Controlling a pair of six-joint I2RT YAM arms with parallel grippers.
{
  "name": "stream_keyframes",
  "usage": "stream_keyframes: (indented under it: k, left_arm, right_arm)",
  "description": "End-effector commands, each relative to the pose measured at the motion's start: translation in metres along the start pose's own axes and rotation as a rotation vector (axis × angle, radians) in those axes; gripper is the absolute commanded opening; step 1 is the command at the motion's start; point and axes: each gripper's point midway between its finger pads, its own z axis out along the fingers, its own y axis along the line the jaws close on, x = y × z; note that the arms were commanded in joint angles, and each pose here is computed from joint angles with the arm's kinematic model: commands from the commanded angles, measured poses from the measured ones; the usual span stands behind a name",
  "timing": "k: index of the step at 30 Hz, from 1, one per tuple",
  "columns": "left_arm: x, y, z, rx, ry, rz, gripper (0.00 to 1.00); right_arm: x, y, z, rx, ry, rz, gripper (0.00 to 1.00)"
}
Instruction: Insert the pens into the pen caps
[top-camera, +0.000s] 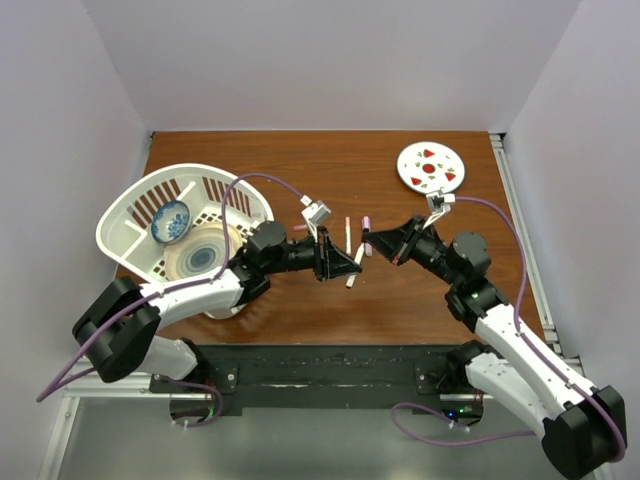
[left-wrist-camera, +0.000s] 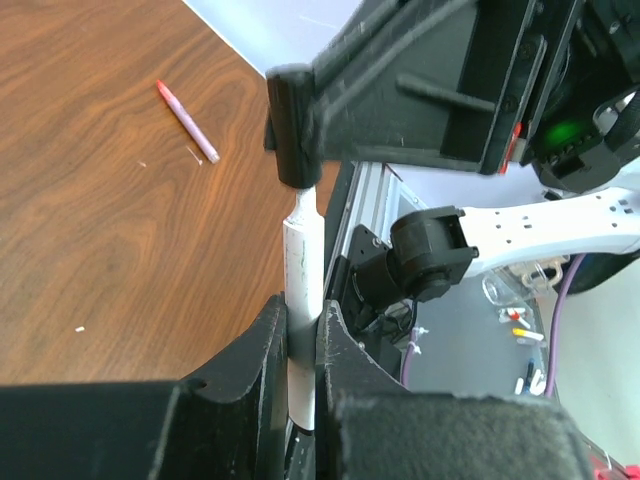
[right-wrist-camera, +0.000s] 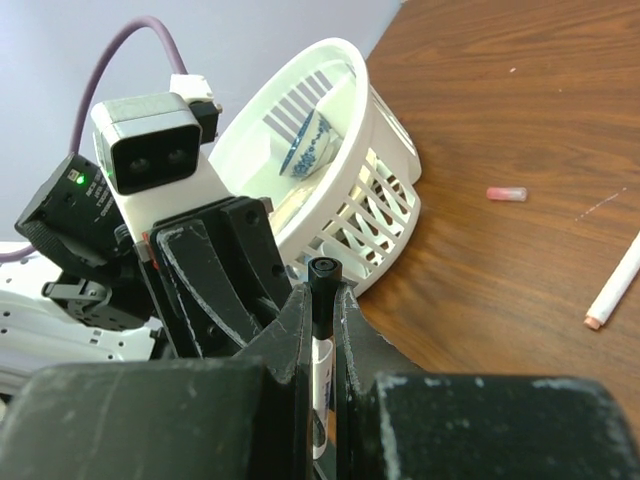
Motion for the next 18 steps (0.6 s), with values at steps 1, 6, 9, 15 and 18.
stream_keyframes:
  k: [1, 6, 9, 15, 18]
  left_arm:
    - [-0.041, -0.022, 0.005, 0.058, -0.115, 0.103, 0.0]
    - [-0.053, -0.022, 0.005, 0.057, -0.158, 0.088, 0.0]
    - [-0.058, -0.023, 0.003, 0.066, -0.176, 0.09, 0.0]
    - [-0.063, -0.033, -0.003, 0.1, -0.187, 0.126, 0.0]
    - [-0.057, -0.037, -0.009, 0.111, -0.171, 0.136, 0.0]
  right_arm:
    - [0.011, 0.011, 0.0, -0.076, 0.019, 0.029, 0.0]
    - [0.027, 0.014, -0.009, -0.154, -0.003, 0.039, 0.0]
    - [0.032, 0.017, -0.016, -0.186, -0.008, 0.042, 0.0]
    - [0.039, 0.016, -0.022, -0.161, 0.035, 0.047, 0.25]
    - [0.024, 0.022, -0.024, -0.127, 0.002, 0.054, 0.56]
